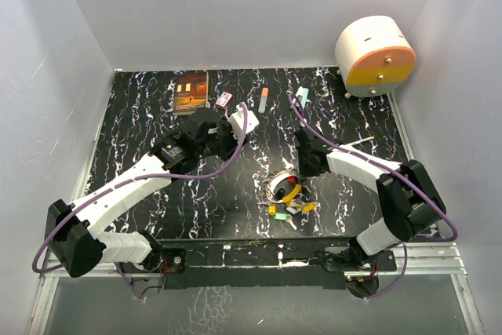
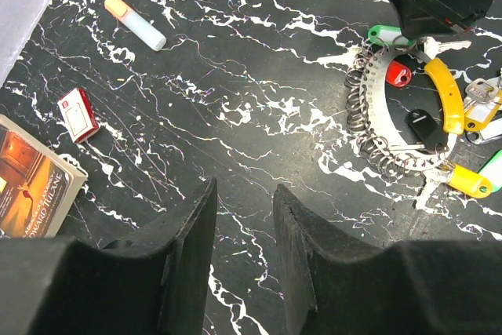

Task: Put the keys on the keyring

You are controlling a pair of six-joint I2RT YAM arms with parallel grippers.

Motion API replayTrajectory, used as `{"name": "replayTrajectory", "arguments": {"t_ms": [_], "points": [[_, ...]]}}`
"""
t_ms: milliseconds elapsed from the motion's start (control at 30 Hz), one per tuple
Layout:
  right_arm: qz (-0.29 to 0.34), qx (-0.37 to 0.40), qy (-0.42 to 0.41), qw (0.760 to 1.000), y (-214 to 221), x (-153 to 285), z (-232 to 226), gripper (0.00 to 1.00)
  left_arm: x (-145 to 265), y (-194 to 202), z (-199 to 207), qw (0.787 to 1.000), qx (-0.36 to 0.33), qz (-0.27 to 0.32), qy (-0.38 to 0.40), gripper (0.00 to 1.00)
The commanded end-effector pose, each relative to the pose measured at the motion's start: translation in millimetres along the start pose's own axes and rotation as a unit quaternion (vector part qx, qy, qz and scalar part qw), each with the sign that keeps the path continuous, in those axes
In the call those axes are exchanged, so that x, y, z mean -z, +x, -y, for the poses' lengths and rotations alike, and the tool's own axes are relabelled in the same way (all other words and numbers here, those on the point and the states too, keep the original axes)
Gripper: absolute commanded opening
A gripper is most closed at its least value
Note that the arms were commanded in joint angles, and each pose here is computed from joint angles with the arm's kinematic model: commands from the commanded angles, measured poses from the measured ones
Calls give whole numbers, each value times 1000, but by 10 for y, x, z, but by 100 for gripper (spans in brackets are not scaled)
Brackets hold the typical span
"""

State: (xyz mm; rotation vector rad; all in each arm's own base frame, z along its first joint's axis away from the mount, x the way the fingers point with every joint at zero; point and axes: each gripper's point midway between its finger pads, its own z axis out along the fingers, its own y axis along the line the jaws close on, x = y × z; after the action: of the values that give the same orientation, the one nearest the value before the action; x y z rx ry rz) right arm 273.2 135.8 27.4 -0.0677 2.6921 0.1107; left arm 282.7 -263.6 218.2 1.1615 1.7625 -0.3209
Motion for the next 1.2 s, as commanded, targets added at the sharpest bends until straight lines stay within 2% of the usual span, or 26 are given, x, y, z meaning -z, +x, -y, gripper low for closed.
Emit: {"name": "replayTrajectory", "arguments": {"t_ms": [0, 133, 267, 367, 467, 567, 667, 833, 1167], "points": [[89, -39, 37, 995, -507, 233, 115, 7, 103, -114, -43, 1000, 2, 23, -8, 34], [150, -56, 55, 986, -804, 493, 196, 8, 112, -106, -43, 1000, 2, 24, -9, 34], [160, -43, 19, 986, -859, 620, 85, 35, 115, -97, -42, 1000, 3, 26, -10, 35], [144, -23, -39, 989, -761, 654, -102, 40, 125, -91, -45, 1000, 4, 27, -11, 35], [116, -12, -103, 988, -582, 679, -308, 40, 126, -88, -46, 1000, 4, 26, -11, 35], [70, -16, -159, 985, -361, 722, -523, 28, 116, -86, -44, 1000, 5, 26, -10, 35], [26, -13, -187, 982, -150, 752, -705, 31, 102, -88, -45, 1000, 4, 26, -9, 36], [-1, 47, -196, 979, 150, 731, -923, 34, 93, -89, -46, 1000, 1, 26, -8, 36], [-76, 27, -150, 985, 410, 563, -808, 29, 110, -59, -38, 1000, -3, 25, -6, 36]]}}
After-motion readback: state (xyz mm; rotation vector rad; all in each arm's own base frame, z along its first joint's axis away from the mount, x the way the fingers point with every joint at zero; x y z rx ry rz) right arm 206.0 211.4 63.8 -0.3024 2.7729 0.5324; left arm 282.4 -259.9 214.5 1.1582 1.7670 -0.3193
